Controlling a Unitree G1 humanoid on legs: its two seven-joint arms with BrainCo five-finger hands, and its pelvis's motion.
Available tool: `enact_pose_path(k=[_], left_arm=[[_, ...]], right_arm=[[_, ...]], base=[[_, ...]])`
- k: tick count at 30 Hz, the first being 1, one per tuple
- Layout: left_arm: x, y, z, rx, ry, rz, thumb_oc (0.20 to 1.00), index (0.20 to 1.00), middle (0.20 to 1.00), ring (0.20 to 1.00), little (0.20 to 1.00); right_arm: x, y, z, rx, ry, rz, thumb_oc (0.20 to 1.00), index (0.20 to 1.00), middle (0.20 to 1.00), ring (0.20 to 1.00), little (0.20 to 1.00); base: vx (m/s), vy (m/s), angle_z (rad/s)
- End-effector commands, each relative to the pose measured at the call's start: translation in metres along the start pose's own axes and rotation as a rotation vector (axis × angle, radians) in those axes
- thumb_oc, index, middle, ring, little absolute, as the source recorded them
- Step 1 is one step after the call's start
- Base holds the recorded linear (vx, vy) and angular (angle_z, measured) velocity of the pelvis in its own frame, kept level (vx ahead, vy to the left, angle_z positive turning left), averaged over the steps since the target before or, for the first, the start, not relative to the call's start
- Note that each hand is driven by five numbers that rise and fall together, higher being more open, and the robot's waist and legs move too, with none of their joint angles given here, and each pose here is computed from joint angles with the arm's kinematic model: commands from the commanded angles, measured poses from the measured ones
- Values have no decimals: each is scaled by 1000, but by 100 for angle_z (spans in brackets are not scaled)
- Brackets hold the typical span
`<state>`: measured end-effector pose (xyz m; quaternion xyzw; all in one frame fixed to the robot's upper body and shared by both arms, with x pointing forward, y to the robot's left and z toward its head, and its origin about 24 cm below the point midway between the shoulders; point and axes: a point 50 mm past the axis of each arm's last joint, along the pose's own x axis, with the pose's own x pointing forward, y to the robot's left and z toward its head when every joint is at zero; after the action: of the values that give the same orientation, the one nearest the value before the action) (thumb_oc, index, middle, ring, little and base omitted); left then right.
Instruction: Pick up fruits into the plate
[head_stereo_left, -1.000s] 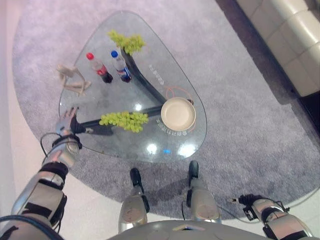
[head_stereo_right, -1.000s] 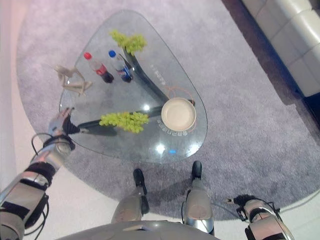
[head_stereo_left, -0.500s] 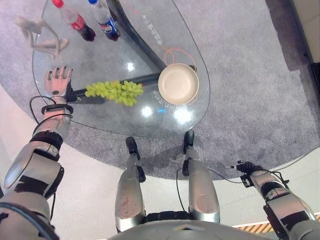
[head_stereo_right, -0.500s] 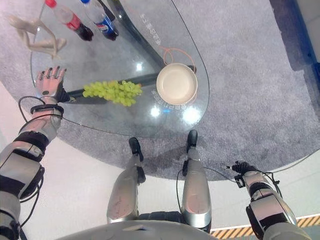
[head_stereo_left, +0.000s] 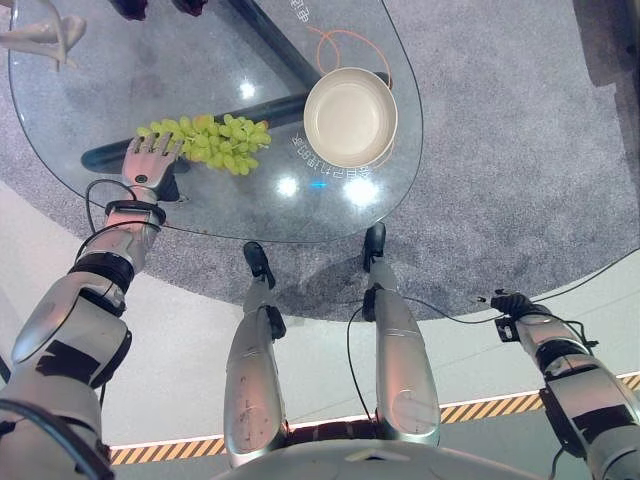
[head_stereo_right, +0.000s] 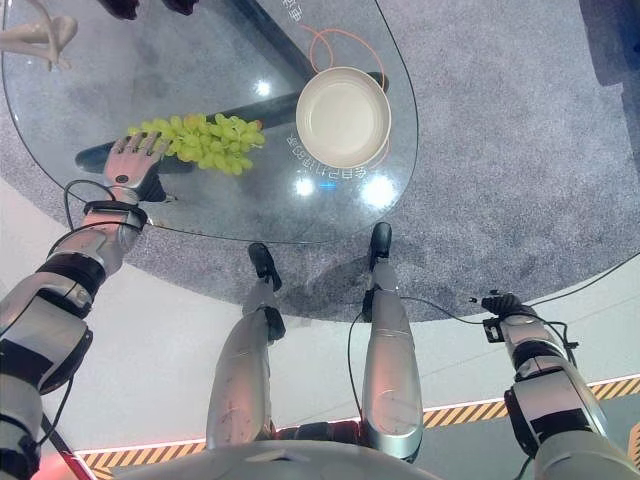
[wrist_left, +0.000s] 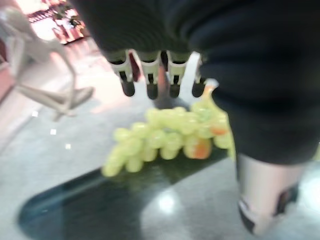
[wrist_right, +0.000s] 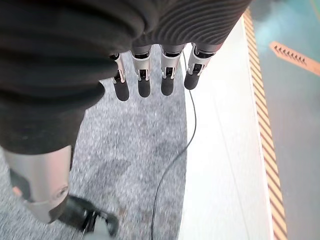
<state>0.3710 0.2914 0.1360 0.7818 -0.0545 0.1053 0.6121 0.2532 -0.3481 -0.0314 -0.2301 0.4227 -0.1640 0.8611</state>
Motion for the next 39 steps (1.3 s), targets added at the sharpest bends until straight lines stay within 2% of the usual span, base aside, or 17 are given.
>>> enact_pose_path(k=[1, 5, 12, 18, 25, 35, 39], left_arm=[[7, 20, -19, 22, 35, 62, 1000, 1000, 1000, 1000, 1000], [9, 25, -17, 62, 33, 125, 1000, 1000, 1000, 1000, 1000], [8, 48, -49, 78, 275, 332, 1000, 1000, 1000, 1000, 1000], [7, 60, -67, 91, 388, 376, 1000, 1000, 1000, 1000, 1000], [15, 68, -64, 99, 376, 366, 1000, 1000, 1000, 1000, 1000], [27, 77, -46, 130, 236, 334, 1000, 1000, 1000, 1000, 1000], [31, 72, -40, 116, 202, 239, 1000, 1000, 1000, 1000, 1000]], right_arm=[[-1, -18, -12, 6, 38, -47, 1000, 1000, 1000, 1000, 1000], [-1, -12, -17, -11, 37, -32, 1000, 1000, 1000, 1000, 1000], [-2, 10, -37, -24, 60, 14, 1000, 1000, 1000, 1000, 1000], [-4, 21, -49, -35, 64, 33, 1000, 1000, 1000, 1000, 1000], [-4, 24, -43, -28, 23, 30, 1000, 1000, 1000, 1000, 1000], [-3, 22, -24, -8, -53, 14, 1000, 1000, 1000, 1000, 1000], [-4, 22, -25, -20, -65, 7, 1000, 1000, 1000, 1000, 1000]], base=[[0, 0, 0], [0, 0, 0], [14, -14, -1], [6, -4, 0], [0, 0, 0], [0, 0, 0], [47, 22, 0]])
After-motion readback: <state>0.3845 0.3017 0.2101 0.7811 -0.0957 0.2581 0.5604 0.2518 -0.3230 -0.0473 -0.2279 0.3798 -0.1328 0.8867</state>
